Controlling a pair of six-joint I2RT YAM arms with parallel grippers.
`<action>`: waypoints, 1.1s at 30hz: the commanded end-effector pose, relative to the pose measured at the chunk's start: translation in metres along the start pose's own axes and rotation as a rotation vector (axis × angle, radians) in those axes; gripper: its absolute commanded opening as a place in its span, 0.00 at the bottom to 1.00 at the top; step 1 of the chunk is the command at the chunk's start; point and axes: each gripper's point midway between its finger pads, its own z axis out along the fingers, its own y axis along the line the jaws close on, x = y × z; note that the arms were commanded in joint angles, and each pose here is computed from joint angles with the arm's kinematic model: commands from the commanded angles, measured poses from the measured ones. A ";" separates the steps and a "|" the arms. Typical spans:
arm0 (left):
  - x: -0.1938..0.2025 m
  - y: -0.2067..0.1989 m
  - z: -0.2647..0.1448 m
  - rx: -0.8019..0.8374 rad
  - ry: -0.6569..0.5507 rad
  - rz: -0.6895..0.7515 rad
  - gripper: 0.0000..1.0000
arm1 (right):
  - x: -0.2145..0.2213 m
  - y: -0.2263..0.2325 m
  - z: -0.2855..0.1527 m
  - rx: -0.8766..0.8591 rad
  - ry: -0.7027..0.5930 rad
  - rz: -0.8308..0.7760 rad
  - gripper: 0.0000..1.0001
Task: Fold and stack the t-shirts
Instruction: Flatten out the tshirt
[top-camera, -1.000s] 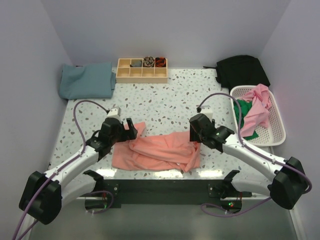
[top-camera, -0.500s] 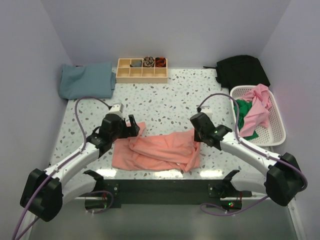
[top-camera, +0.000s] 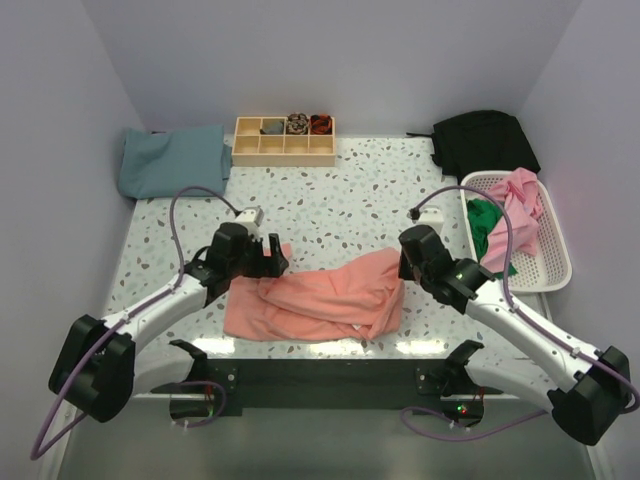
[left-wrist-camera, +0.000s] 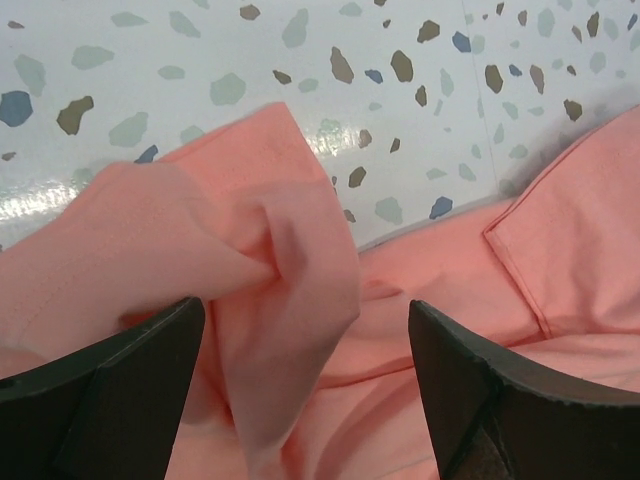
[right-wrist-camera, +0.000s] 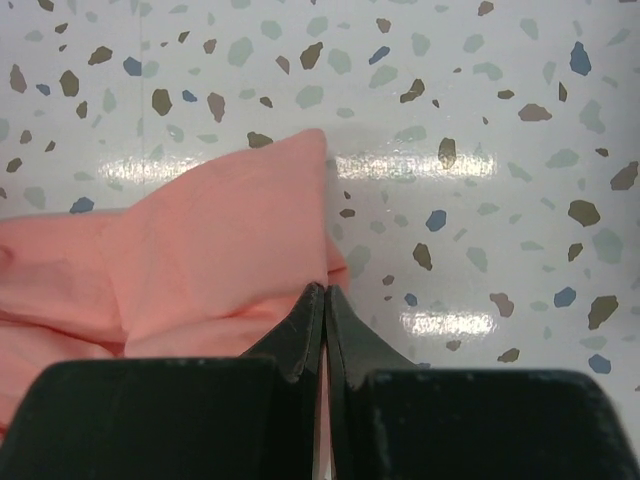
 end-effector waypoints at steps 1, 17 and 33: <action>-0.011 -0.020 0.007 0.079 -0.010 0.068 0.83 | -0.012 -0.002 -0.004 0.017 -0.029 0.004 0.00; -0.066 -0.040 0.007 0.068 -0.115 0.084 0.00 | -0.018 -0.005 -0.009 0.031 -0.035 0.007 0.00; -0.198 -0.022 -0.236 -0.154 -0.741 -0.095 0.00 | -0.123 -0.069 -0.171 -0.011 -0.442 0.199 0.00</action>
